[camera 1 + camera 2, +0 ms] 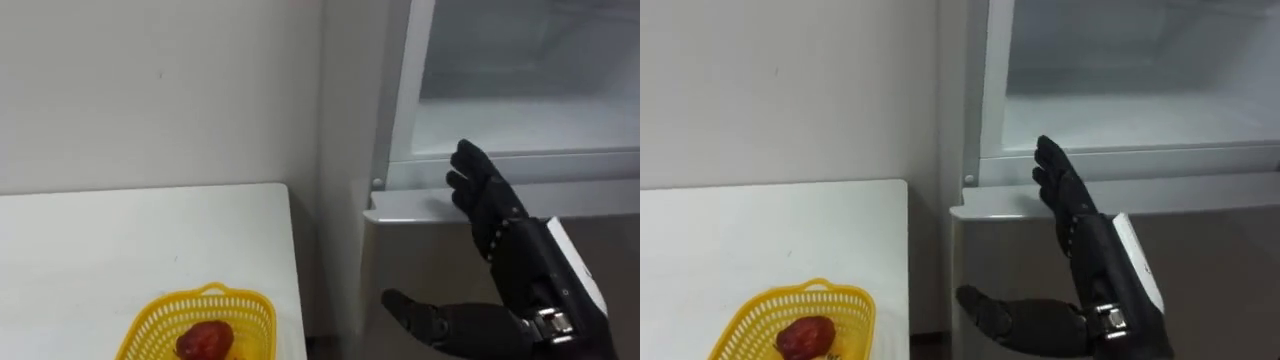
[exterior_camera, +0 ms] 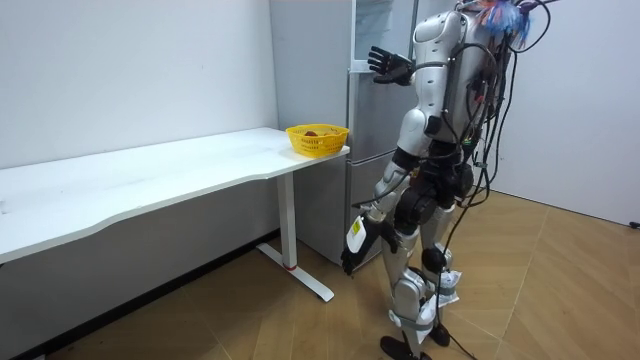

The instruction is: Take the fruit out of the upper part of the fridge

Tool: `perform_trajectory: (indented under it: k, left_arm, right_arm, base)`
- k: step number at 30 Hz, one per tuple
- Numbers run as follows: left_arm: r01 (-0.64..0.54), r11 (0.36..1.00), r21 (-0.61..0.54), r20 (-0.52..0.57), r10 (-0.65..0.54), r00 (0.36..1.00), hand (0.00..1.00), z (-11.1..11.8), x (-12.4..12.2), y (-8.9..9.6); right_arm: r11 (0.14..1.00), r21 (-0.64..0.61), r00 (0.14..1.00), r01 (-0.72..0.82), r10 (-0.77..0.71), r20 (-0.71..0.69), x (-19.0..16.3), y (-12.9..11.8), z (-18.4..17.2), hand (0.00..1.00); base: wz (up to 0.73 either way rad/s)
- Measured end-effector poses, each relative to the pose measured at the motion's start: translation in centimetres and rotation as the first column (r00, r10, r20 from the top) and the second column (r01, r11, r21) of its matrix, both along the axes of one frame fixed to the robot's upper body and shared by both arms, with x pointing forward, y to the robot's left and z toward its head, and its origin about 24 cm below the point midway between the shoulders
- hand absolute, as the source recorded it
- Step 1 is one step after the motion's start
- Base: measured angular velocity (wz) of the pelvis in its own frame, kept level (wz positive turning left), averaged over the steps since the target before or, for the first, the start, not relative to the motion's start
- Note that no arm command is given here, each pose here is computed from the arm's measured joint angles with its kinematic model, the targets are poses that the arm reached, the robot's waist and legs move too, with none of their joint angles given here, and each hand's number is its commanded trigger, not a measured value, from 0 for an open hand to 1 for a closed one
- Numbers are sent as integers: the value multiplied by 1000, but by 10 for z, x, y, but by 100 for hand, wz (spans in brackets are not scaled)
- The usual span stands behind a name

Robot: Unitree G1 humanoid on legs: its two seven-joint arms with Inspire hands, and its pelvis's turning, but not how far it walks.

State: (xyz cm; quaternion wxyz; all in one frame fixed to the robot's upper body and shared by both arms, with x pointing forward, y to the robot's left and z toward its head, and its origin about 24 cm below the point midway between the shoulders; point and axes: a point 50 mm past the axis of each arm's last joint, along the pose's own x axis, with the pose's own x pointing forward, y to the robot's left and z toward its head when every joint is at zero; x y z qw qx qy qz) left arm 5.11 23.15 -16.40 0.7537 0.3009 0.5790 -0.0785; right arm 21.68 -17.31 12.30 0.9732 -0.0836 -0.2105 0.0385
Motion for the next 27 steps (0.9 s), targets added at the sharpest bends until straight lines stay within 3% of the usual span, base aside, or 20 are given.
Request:
perform_trajectory:
  k: [5,9,13,16,22,27]
  left_arm:
    - [-23,1000,8,11,23,1000,0,-1,-5,-1]
    - [-65,998,5,12,65,998,0,-1,-10,-1]
    - [-143,990,-19,18,143,990,0,-2,-12,-2]
    - [-208,977,-40,34,210,977,0,-2,-11,-2]
    - [-179,983,-40,46,181,982,0,-1,-8,-3]
    - [-180,983,-31,56,181,982,0,0,-7,-2]
  right_arm:
    - [999,30,999,38,-38,-15,-9,0,-10,0]
    - [987,14,971,160,-155,-184,-22,-11,-44,0]
    - [963,6,928,271,-260,-268,-24,-22,-65,0]
    - [927,7,891,376,-360,-277,-26,-34,-69,0]
    - [852,31,827,522,-497,-262,-29,-47,-68,0]
    - [763,95,737,640,-573,-358,-41,-59,-83,0]
  base:
    - [-8]
    - [-10]
    - [-19]
    - [-11]
    - [-4]
    - [-4]
